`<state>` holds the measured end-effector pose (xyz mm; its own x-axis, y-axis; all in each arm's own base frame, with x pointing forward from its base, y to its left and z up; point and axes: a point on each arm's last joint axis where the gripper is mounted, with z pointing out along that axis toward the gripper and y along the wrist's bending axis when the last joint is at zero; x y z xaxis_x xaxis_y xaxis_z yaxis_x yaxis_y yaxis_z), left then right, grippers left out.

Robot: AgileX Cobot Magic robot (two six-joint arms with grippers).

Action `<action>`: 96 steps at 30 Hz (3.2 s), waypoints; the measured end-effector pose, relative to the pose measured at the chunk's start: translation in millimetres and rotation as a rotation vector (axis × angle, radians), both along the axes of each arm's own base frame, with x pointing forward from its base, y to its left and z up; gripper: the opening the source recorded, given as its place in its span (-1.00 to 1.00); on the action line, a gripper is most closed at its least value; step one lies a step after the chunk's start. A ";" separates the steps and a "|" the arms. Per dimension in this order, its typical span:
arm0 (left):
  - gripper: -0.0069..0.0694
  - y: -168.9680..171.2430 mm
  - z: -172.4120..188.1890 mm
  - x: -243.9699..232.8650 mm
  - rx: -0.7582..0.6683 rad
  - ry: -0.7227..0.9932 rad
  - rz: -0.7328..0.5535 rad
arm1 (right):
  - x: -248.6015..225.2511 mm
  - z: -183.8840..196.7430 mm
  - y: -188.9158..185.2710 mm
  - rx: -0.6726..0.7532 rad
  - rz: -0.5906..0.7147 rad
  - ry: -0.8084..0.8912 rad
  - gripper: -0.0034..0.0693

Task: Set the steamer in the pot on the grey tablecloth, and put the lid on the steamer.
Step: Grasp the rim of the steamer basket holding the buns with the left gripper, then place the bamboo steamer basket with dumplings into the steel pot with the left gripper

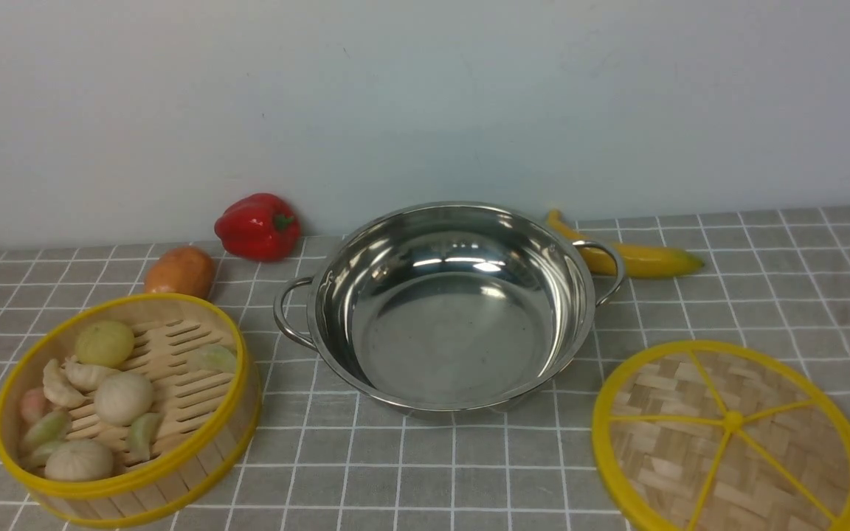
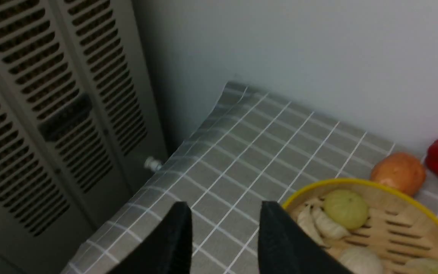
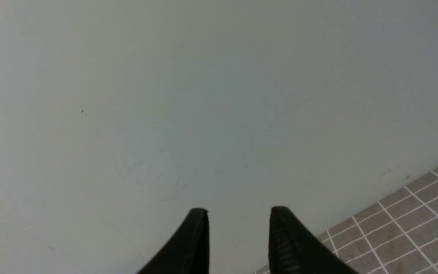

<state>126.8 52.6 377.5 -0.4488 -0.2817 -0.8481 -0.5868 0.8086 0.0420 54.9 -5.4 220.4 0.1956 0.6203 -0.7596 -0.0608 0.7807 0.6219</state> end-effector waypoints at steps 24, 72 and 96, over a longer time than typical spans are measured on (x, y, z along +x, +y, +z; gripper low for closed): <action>-0.18 79.6 -115.5 120.2 -0.417 0.487 -0.155 | 0.0 0.0 0.0 0.000 0.000 0.000 -0.24; -0.69 96.7 -221.8 173.3 -0.538 0.536 -0.272 | 0.1 -0.4 0.2 -0.002 0.002 0.004 -0.24; -0.69 93.3 -80.7 212.9 -0.456 0.463 -0.424 | 0.6 -2.7 0.9 0.000 0.010 0.031 -0.24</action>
<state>339.7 145.9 296.8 -0.8765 -0.2831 -0.3893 -0.2274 0.9564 -0.1834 55.4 -4.5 217.7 0.1659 0.6221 -0.7652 -0.0497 0.7802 0.6235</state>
